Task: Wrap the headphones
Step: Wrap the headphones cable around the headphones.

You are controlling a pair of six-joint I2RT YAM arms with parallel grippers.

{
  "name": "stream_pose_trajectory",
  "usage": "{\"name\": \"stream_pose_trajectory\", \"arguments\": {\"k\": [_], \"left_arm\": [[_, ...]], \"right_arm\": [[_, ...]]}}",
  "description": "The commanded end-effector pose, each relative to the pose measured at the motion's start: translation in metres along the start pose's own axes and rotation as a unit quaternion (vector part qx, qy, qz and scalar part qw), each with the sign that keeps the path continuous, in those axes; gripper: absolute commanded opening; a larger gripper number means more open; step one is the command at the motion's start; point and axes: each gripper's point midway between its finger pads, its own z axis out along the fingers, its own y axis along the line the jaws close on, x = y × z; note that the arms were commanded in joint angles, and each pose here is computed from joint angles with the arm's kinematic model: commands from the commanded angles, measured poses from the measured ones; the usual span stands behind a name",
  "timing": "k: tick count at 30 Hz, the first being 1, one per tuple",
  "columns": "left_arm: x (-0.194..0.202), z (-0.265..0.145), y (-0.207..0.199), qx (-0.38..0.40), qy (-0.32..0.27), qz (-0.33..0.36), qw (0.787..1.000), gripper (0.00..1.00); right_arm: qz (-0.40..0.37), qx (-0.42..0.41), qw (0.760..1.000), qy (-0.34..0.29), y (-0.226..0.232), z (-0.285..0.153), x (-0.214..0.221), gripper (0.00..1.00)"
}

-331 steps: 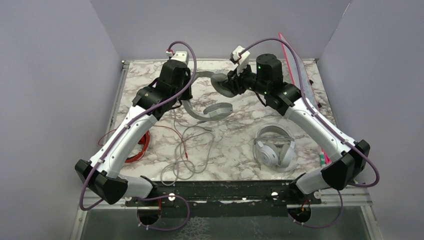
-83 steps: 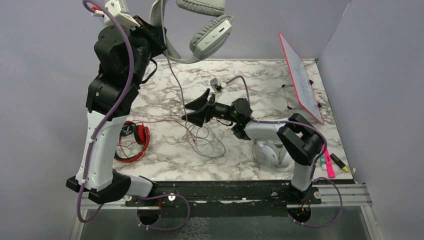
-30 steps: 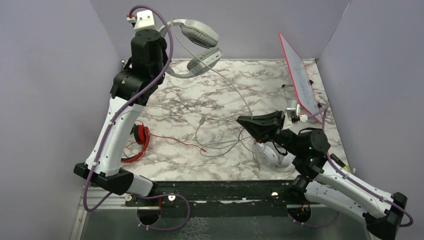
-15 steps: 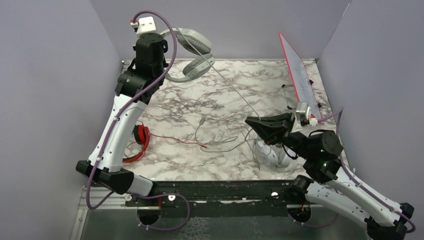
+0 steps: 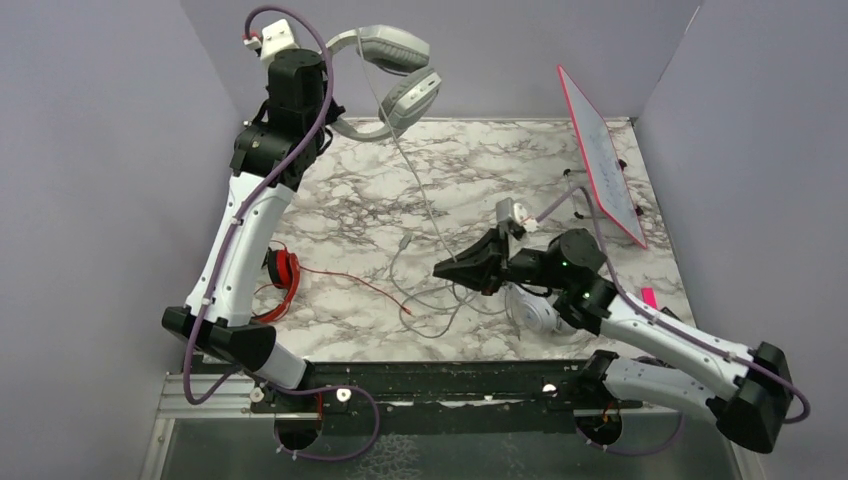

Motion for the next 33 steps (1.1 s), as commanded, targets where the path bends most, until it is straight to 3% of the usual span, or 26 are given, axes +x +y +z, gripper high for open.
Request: {"name": "stream_pose_trajectory", "arguments": {"k": [1,3,7,12,14,18,21,27,33], "left_arm": [[-0.044,-0.028,-0.067,0.155,-0.007,-0.141,0.978,0.0],[-0.048,-0.038,-0.086,0.205,0.009,-0.15,0.967,0.0],[-0.059,-0.069,-0.101,0.273,0.014,-0.131,0.953,0.0],[-0.057,-0.113,-0.11,0.36,0.029,-0.068,0.93,0.0],[-0.048,-0.134,-0.118,0.416,0.041,-0.043,0.907,0.0],[-0.01,-0.176,-0.13,0.538,0.098,0.019,0.837,0.0],[0.024,-0.186,-0.113,0.552,0.115,0.065,0.823,0.0],[0.082,-0.191,-0.083,0.524,0.154,0.169,0.82,0.0],[0.094,-0.154,-0.03,0.378,0.125,0.297,0.868,0.0]], "right_arm": [[0.034,-0.082,0.996,0.005,0.012,0.021,0.028,0.01],[0.049,-0.075,0.996,0.009,0.003,0.026,0.046,0.0],[0.079,0.03,0.996,0.017,-0.047,0.026,0.075,0.0],[0.152,0.006,0.988,-0.003,-0.089,0.0,0.08,0.01],[0.167,-0.007,0.986,-0.001,-0.106,-0.004,0.082,0.01],[0.196,-0.023,0.98,0.012,-0.145,-0.006,0.089,0.03],[0.217,-0.011,0.976,0.023,-0.178,-0.004,0.087,0.04],[0.203,0.029,0.976,0.072,-0.221,0.008,0.072,0.05],[0.136,0.165,0.971,0.11,-0.264,0.0,0.032,0.0]]}}
